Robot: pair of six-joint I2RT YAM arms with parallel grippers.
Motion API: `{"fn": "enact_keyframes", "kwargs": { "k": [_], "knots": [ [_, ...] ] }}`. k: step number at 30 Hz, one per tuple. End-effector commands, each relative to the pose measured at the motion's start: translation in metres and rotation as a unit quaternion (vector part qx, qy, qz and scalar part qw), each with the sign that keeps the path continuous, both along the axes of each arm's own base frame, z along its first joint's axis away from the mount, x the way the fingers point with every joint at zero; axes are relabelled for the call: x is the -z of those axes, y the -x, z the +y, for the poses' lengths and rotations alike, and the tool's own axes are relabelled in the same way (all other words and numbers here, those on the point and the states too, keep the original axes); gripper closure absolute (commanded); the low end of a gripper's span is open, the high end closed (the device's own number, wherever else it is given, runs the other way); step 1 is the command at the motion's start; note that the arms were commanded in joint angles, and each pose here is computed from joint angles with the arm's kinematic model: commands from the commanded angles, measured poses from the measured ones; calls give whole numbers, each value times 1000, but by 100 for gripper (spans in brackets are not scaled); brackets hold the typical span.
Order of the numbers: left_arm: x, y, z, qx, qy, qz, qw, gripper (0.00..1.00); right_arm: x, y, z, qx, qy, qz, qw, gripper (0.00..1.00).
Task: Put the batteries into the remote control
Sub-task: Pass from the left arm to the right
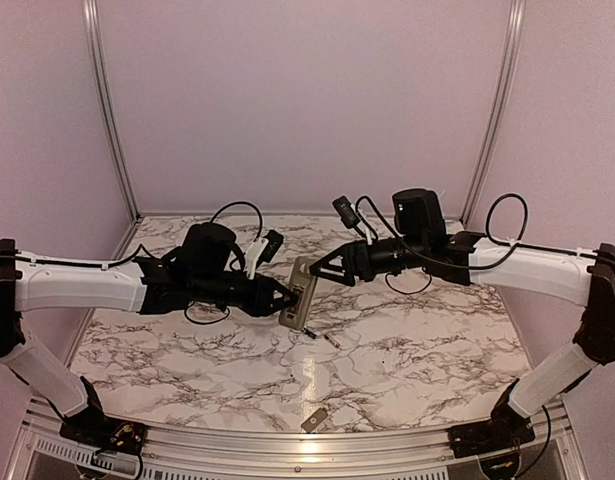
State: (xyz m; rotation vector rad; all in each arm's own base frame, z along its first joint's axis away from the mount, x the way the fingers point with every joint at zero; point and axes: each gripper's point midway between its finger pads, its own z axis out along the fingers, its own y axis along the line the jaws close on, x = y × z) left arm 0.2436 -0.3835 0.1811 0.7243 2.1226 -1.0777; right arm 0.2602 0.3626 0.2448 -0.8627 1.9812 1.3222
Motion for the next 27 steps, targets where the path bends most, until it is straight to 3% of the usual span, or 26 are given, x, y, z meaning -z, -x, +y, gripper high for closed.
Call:
{"fn": "enact_keyframes", "kwargs": {
  "k": [1,14,22,27],
  "knots": [
    [-9,-1,-12,12,3,-15,1000,100,-5,13,16,-42,-31,23,998,22],
    [-10,2,-24,24,0,-16,1000,100,4,5,21,-29,-39,52,997,60],
    [-12,-1,-25,17,-1,-19,1000,100,16,5,21,-37,-32,71,996,60],
    [-11,-2,-25,17,-2,-20,1000,100,19,1,18,-32,-32,79,996,75]
  ]
}}
